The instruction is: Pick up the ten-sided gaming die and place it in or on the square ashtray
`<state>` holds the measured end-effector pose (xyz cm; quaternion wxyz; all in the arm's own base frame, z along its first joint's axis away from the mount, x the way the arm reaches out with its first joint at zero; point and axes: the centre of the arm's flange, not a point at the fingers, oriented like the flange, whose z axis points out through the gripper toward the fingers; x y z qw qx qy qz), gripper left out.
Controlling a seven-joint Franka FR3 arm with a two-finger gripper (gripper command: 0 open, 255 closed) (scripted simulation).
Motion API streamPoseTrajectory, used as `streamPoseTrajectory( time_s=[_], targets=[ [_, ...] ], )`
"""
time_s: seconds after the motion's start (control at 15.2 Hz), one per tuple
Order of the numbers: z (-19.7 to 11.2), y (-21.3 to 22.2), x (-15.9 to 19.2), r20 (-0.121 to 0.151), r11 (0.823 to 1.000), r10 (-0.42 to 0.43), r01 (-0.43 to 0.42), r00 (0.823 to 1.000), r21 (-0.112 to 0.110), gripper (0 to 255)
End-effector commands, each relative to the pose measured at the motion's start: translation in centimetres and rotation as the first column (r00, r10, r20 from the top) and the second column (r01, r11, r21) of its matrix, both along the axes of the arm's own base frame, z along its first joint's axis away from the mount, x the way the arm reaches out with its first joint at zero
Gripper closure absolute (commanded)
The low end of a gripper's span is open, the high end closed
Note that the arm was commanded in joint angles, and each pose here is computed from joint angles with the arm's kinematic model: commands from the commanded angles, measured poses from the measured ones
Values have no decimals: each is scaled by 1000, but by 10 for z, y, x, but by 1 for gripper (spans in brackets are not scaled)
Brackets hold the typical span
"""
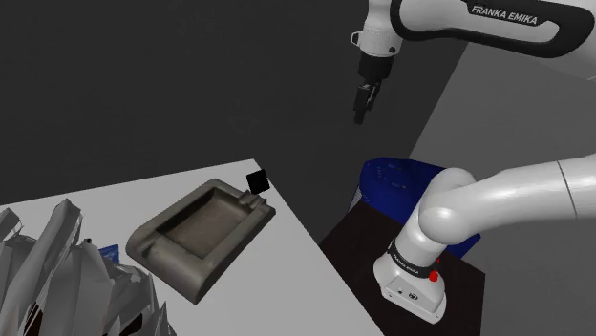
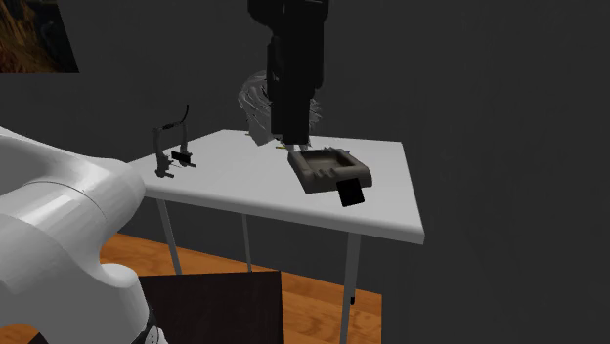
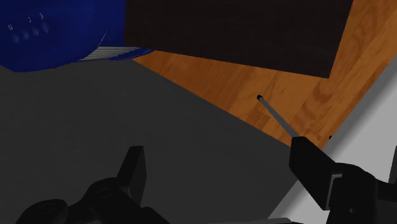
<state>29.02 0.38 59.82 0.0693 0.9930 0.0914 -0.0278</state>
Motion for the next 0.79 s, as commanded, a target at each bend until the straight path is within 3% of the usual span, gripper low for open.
streamPoseTrajectory(
  time_s=[0.0, 0.73],
  targets=[
    [0, 0, 0, 0, 1000, 0, 0, 1000, 0, 0],
    [-68, 100, 62, 12, 997, -36, 35, 999, 68, 0]
  ],
)
